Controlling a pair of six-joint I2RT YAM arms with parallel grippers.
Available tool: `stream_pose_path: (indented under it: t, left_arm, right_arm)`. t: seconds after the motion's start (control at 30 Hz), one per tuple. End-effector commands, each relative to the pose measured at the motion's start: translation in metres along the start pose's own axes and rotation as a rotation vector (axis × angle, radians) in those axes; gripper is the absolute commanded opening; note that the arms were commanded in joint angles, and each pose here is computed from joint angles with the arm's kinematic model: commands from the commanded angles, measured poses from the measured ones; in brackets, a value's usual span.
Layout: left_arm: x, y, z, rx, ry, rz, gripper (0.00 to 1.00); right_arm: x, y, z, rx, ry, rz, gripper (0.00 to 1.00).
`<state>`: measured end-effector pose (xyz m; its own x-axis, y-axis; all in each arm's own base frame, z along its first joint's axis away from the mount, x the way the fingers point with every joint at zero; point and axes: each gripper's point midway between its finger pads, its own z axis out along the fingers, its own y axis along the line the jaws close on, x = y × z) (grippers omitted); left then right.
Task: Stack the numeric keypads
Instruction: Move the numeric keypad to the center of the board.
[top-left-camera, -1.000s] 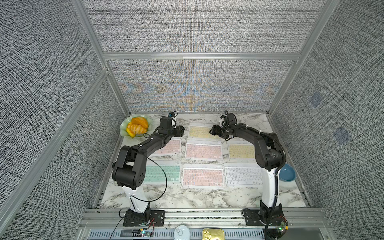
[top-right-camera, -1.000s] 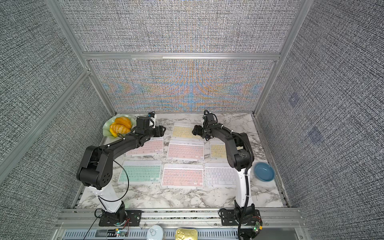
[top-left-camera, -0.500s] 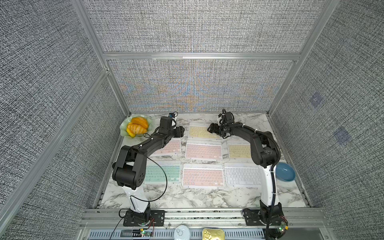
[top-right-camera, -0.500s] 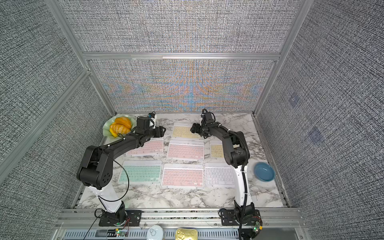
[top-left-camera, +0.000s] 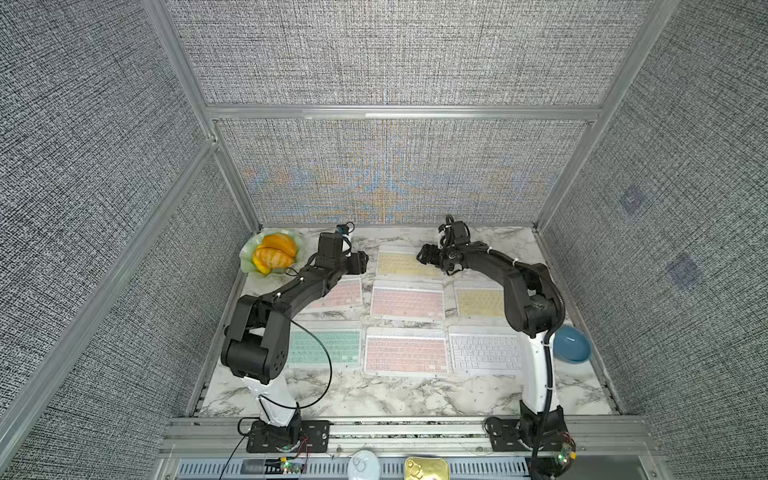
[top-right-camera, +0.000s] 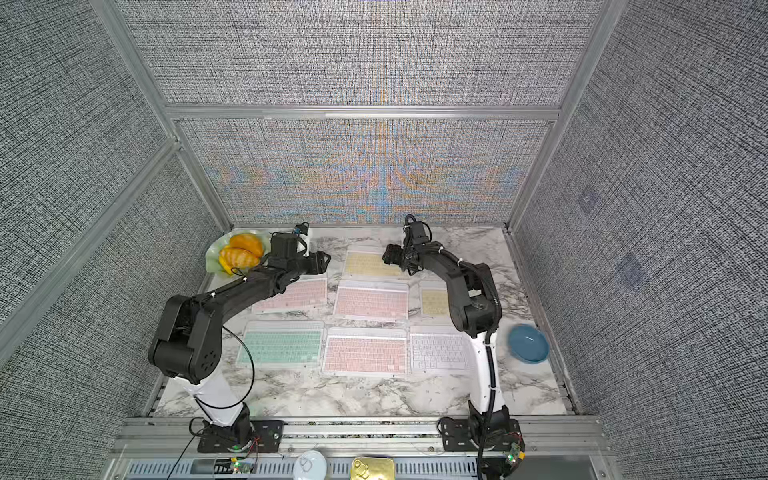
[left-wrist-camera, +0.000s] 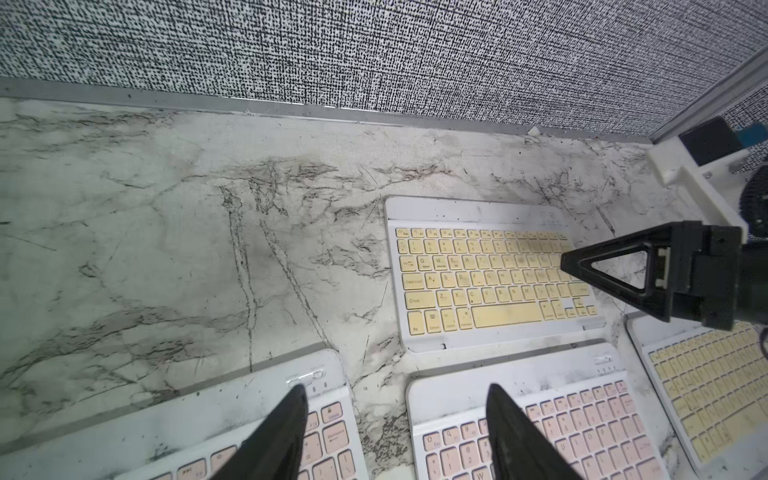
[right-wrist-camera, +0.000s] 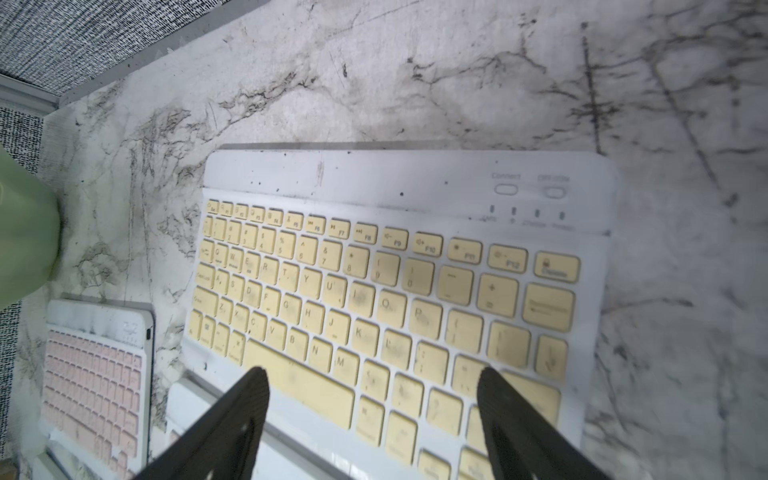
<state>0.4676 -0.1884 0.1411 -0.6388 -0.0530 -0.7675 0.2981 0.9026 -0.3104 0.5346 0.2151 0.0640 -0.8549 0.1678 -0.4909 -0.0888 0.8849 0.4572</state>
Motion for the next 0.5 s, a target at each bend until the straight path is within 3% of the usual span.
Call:
stream_pose_path:
  t: [0.0, 0.27, 0.47]
  left_arm:
    - [-0.001, -0.004, -0.006, 0.01, -0.007, -0.001, 0.69]
    - [0.01, -0.004, -0.004, 0.013, 0.021, -0.003, 0.69]
    - [0.013, -0.005, -0.001, 0.016, 0.027, -0.005, 0.68]
  right_arm:
    - [0.009, -0.006, -0.011, 0.037, -0.013, 0.026, 0.82]
    - [0.054, -0.029, -0.019, 0.11, 0.044, 0.061, 0.82]
    - [0.057, -0.031, -0.011, 0.117, 0.052, 0.061, 0.82]
